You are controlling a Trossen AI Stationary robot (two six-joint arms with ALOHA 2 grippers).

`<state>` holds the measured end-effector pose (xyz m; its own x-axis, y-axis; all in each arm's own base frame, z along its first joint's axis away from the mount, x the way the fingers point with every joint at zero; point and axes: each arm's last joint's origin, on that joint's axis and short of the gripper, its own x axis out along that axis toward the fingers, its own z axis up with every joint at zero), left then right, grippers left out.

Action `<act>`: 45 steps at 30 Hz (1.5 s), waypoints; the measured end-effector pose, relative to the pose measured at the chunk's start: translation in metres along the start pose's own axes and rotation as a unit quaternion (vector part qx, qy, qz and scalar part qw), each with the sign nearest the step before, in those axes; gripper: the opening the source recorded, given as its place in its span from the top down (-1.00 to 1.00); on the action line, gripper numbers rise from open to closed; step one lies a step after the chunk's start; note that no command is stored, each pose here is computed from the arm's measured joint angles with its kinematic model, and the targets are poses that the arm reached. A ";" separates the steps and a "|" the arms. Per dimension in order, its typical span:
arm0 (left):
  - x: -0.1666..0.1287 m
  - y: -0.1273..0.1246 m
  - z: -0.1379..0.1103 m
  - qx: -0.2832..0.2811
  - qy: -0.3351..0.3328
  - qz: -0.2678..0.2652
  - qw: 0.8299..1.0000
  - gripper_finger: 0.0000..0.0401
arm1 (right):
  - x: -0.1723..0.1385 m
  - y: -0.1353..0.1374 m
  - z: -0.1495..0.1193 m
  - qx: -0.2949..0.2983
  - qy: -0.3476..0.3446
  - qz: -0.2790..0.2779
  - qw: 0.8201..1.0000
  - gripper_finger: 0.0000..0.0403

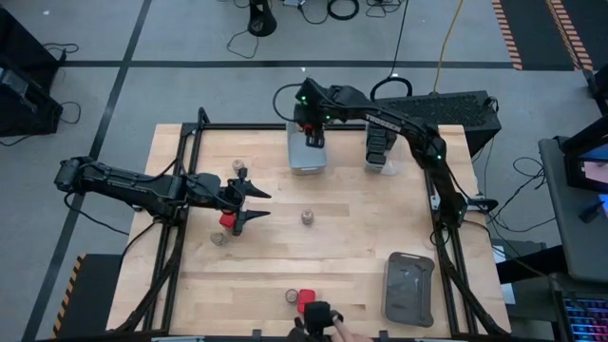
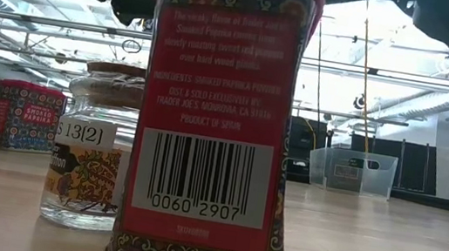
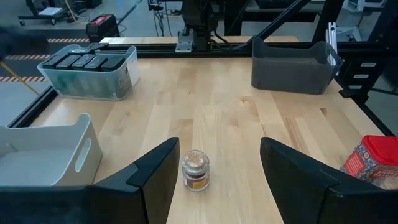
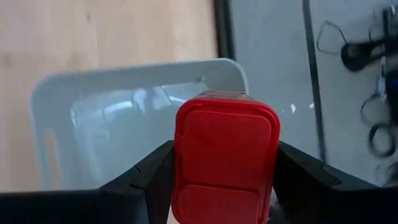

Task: Sort spices by type
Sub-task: Put the red seasoning can into the gray bin

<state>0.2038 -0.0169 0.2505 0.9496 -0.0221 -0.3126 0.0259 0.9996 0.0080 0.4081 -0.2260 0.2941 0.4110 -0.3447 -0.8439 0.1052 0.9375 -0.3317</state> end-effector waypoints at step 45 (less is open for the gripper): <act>0.000 0.000 0.000 0.000 0.000 0.004 1.000 -0.15 | 0.060 -0.006 -0.023 -0.147 0.055 0.062 0.986 -0.06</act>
<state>0.2042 -0.0166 0.2503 0.9497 -0.0133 -0.3129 0.0176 0.9998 0.0109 0.4117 -0.2535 0.2358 0.3023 -0.2473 -0.9206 -0.2125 0.9240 -0.3180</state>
